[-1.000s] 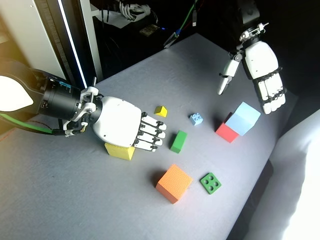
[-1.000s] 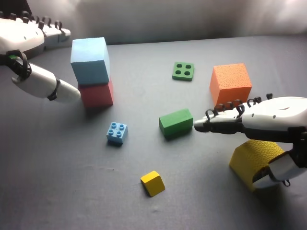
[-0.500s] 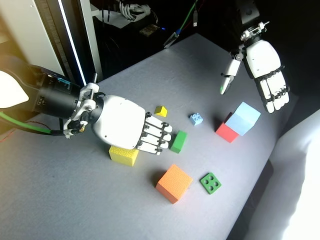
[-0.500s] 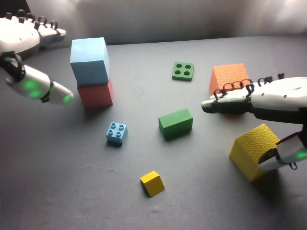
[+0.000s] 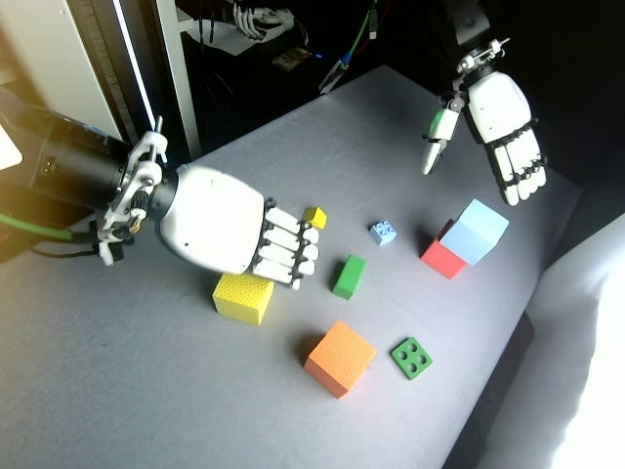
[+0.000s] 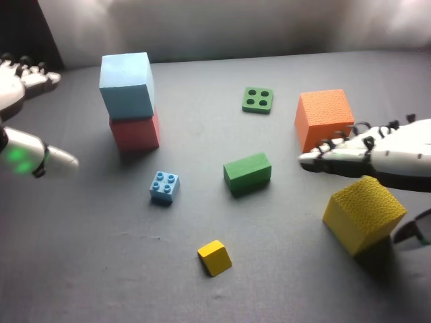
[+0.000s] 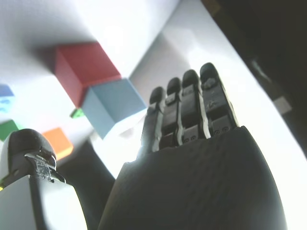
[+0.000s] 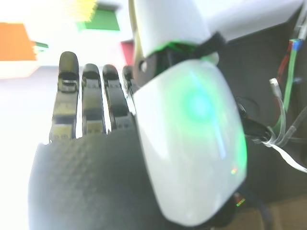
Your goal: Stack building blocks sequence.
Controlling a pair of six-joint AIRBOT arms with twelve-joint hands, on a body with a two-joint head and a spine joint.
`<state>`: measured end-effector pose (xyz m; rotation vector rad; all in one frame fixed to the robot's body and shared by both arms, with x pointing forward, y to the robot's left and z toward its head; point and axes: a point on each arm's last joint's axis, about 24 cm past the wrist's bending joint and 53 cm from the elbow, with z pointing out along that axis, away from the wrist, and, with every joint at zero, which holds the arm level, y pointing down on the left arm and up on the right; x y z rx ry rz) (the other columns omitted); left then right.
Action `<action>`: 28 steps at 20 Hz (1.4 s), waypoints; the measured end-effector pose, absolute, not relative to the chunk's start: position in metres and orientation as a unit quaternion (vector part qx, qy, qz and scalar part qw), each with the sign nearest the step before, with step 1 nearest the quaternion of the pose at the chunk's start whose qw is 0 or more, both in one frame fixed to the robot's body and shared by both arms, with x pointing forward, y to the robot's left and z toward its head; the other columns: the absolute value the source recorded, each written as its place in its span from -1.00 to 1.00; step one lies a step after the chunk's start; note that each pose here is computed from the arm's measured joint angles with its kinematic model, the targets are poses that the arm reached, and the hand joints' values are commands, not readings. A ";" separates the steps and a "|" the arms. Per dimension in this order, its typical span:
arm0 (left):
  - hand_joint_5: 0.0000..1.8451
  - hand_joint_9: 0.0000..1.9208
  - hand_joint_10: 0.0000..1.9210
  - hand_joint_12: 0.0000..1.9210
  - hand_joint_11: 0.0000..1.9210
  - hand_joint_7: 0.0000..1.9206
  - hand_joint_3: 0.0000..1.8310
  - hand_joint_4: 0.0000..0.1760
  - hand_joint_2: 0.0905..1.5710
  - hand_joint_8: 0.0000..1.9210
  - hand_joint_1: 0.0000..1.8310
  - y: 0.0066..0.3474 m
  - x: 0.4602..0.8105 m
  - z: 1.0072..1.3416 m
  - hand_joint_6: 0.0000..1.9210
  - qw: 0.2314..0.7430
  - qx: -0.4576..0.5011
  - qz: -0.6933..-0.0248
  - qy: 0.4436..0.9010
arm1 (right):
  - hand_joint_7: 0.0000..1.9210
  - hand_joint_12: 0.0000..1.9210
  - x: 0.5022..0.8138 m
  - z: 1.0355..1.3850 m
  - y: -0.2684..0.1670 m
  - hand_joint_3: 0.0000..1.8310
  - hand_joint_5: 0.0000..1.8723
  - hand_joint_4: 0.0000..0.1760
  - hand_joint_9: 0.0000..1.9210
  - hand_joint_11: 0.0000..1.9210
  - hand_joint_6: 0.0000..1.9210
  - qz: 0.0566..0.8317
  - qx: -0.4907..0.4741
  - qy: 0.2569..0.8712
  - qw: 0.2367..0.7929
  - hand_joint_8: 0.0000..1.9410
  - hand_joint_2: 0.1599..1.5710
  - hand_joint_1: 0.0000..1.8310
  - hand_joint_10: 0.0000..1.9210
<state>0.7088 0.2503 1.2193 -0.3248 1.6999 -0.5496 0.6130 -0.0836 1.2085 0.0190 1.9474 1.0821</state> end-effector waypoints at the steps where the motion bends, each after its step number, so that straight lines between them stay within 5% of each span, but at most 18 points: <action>1: -0.89 -0.92 -1.00 -0.80 -1.00 -0.91 -0.98 -1.00 0.11 -1.00 -0.62 0.252 0.705 1.217 -1.00 0.615 -0.142 -0.238 0.738 | -1.00 -0.63 0.613 1.204 -0.086 -1.00 -0.95 -1.00 -0.99 -1.00 -1.00 0.431 0.009 0.788 0.439 -1.00 0.19 0.59 -1.00; 10: -0.92 -0.94 -1.00 -0.78 -1.00 -0.92 -1.00 -1.00 0.14 -1.00 -0.61 0.220 0.649 1.195 -1.00 0.581 -0.090 -0.274 0.761 | -1.00 -0.58 0.622 1.186 -0.089 -1.00 -1.00 -1.00 -1.00 -1.00 -1.00 0.419 0.008 0.799 0.432 -1.00 0.20 0.57 -1.00; 11: -0.82 -0.85 -1.00 -0.60 -1.00 -0.83 -1.00 -1.00 0.09 -1.00 -0.54 0.211 0.642 1.197 -1.00 0.578 -0.073 -0.288 0.760 | -1.00 -0.51 0.621 1.187 -0.086 -1.00 -1.00 -1.00 -0.98 -1.00 -1.00 0.424 0.005 0.796 0.432 -1.00 0.19 0.48 -1.00; 14: -0.95 -0.96 -1.00 -0.97 -0.99 -0.94 -0.98 -1.00 0.15 -1.00 -0.62 0.188 0.630 1.206 -1.00 0.576 -0.029 -0.318 0.753 | -1.00 -0.73 0.623 1.189 -0.084 -1.00 -0.99 -1.00 -1.00 -1.00 -1.00 0.428 0.004 0.793 0.433 -1.00 0.21 0.59 -1.00; 20: -1.00 -1.00 -1.00 -1.00 -1.00 -1.00 -0.99 -1.00 0.17 -1.00 -0.64 0.129 0.587 1.203 -1.00 0.531 0.107 -0.381 0.749 | -1.00 -0.50 0.622 1.184 -0.081 -1.00 -1.00 -1.00 -0.97 -1.00 -1.00 0.430 0.000 0.795 0.428 -1.00 0.18 0.55 -0.99; 24: -0.86 -0.86 -0.98 -0.92 -0.90 -0.85 -1.00 -1.00 0.06 -0.99 -0.52 0.104 0.564 1.206 -0.99 0.515 0.190 -0.398 0.735 | -0.97 -0.53 0.624 1.183 -0.076 -0.99 -0.89 -1.00 -0.96 -1.00 -0.98 0.440 0.006 0.793 0.421 -0.99 0.22 0.53 -0.99; 28: -0.99 -0.99 -1.00 -0.93 -1.00 -0.99 -1.00 -1.00 0.16 -1.00 -0.66 0.085 0.547 1.220 -1.00 0.503 0.229 -0.432 0.713 | -1.00 -0.59 0.624 1.171 -0.075 -1.00 -0.99 -1.00 -1.00 -1.00 -1.00 0.440 0.013 0.799 0.408 -1.00 0.21 0.61 -1.00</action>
